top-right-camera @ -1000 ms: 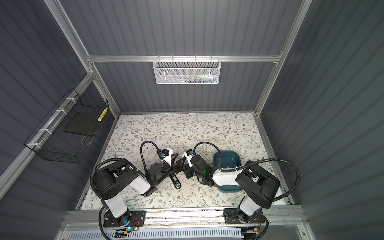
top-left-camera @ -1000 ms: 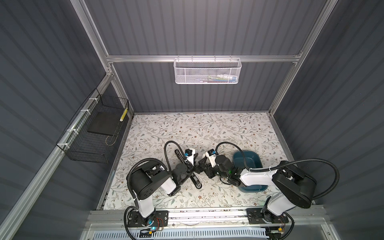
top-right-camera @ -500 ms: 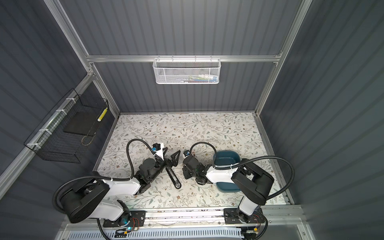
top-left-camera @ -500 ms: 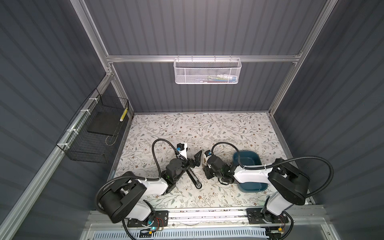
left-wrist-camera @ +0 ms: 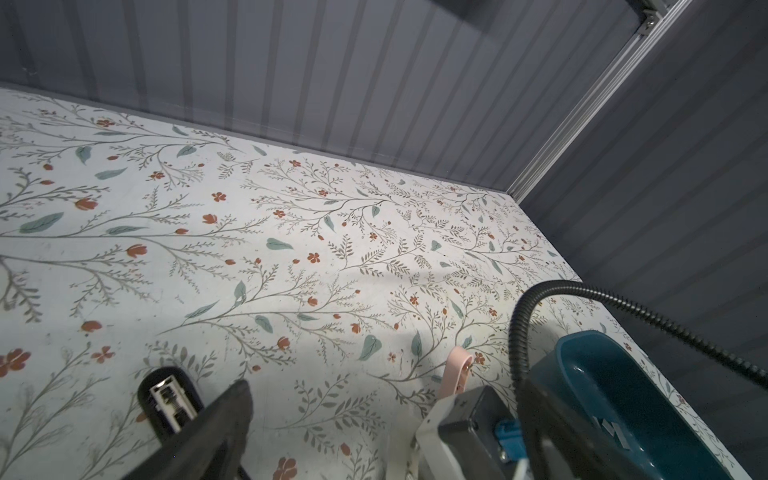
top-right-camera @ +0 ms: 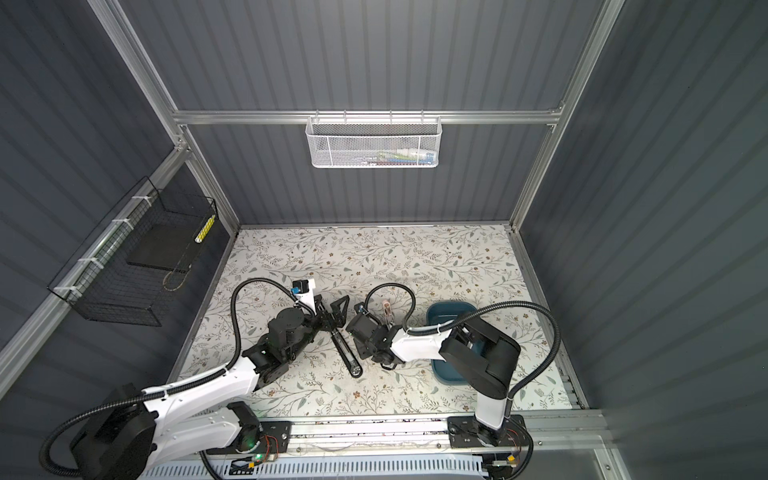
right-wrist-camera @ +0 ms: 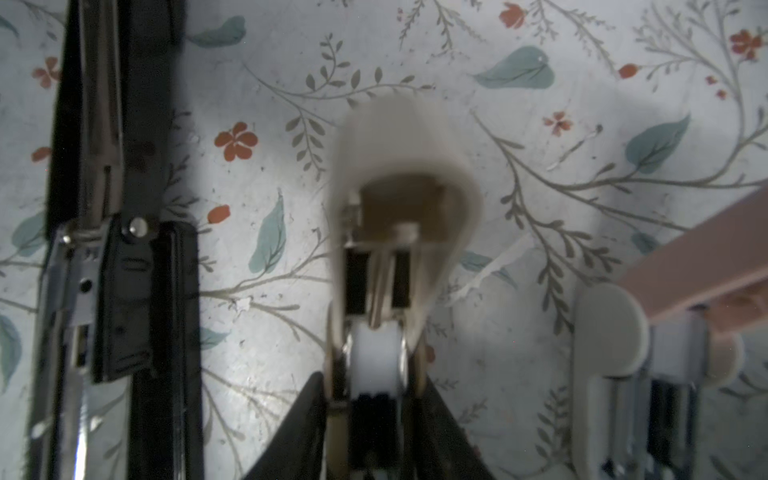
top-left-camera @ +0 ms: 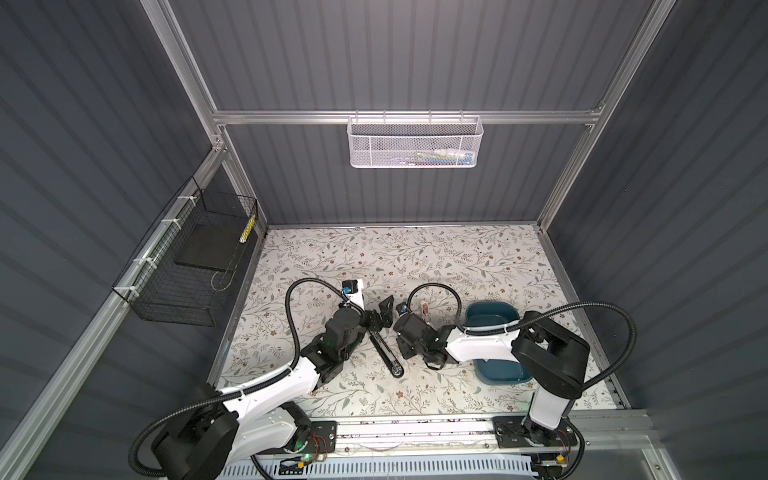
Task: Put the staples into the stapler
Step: 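Release and withdraw the left gripper while the right gripper moves toward the teal tray, then lift the right gripper off the staplers and swing it over the teal tray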
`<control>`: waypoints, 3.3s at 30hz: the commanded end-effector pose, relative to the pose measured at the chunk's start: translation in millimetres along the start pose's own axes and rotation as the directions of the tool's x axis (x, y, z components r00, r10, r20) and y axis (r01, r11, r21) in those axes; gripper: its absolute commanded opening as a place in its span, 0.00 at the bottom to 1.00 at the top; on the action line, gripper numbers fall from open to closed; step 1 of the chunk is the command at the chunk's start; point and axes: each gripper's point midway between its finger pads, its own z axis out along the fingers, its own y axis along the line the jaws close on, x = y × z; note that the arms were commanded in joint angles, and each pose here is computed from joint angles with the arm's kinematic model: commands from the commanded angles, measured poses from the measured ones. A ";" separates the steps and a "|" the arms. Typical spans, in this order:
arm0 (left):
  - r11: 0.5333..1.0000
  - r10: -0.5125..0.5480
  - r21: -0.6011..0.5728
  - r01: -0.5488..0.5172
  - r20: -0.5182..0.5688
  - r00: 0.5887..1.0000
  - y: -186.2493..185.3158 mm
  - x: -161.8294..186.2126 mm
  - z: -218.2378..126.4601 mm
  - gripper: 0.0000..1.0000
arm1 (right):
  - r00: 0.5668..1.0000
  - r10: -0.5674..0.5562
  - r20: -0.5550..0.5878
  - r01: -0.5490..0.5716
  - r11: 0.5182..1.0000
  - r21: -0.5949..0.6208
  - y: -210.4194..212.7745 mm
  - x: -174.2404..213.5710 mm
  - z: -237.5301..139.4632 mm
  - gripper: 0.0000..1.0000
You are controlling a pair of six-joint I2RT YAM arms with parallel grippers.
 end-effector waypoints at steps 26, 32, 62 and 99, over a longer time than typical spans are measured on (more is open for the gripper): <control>0.981 -0.043 -0.193 -0.014 -0.288 0.957 25.3 -19.0 -40.2 1.00 | 0.888 0.459 -0.014 -0.458 0.888 0.047 -52.1 26.7 -81.2 0.36; 0.982 -0.027 -0.184 -0.036 -0.328 0.944 25.1 -10.7 -38.5 0.99 | 0.853 0.519 -0.047 -0.516 0.854 0.070 -63.2 32.6 -60.5 0.33; 0.982 -0.008 -0.178 -0.059 -0.353 0.935 26.7 -1.3 -32.0 1.00 | 0.849 0.514 -0.122 -0.492 0.853 0.172 -72.9 39.8 -20.6 0.13; 0.995 -0.056 0.055 0.084 -0.394 0.917 -26.3 9.7 -25.0 0.99 | 0.911 0.411 -0.039 -0.407 0.910 0.082 -81.5 5.2 -61.0 0.26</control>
